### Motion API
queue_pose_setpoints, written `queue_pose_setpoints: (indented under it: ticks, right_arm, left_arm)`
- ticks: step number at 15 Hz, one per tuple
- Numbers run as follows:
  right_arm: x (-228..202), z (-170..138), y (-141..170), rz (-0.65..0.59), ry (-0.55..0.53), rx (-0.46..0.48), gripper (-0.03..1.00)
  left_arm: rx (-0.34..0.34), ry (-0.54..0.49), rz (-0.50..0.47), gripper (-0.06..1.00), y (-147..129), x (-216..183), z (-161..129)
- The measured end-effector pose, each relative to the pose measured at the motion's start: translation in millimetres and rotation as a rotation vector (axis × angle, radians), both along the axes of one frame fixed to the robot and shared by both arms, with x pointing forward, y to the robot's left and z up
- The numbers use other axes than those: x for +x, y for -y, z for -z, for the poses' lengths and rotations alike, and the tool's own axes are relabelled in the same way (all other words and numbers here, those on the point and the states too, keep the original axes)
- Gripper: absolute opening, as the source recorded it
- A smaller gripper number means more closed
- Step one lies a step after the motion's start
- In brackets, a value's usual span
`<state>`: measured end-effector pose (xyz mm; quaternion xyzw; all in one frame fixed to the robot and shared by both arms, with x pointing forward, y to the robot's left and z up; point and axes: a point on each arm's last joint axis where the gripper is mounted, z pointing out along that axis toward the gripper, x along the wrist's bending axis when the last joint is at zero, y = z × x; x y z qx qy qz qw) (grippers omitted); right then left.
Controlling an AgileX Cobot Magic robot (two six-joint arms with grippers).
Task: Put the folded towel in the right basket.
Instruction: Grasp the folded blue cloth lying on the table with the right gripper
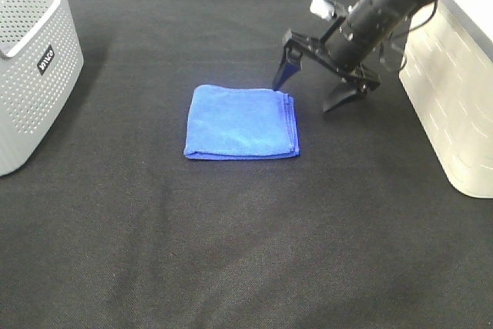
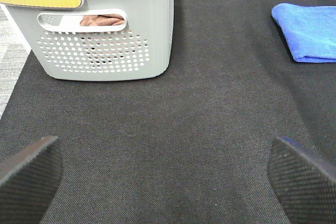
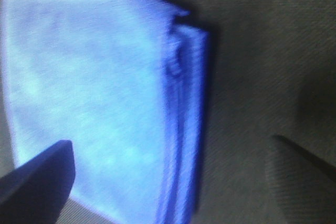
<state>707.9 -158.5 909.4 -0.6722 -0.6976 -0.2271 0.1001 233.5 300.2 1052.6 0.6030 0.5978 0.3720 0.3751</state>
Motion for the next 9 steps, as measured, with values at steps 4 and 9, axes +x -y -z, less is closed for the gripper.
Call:
queue_pose_setpoints:
  ticks: [4, 9]
  right_arm:
    - [4, 27, 1, 0.020, -0.026, -0.006, 0.95]
    - [5, 28, -2, 0.023, -0.027, 0.005, 0.95]
  left_arm:
    - [0.000, 0.000, 0.000, 0.99, 0, 0, 0]
    - [0.000, 0.000, 0.000, 0.99, 0, 0, 0]
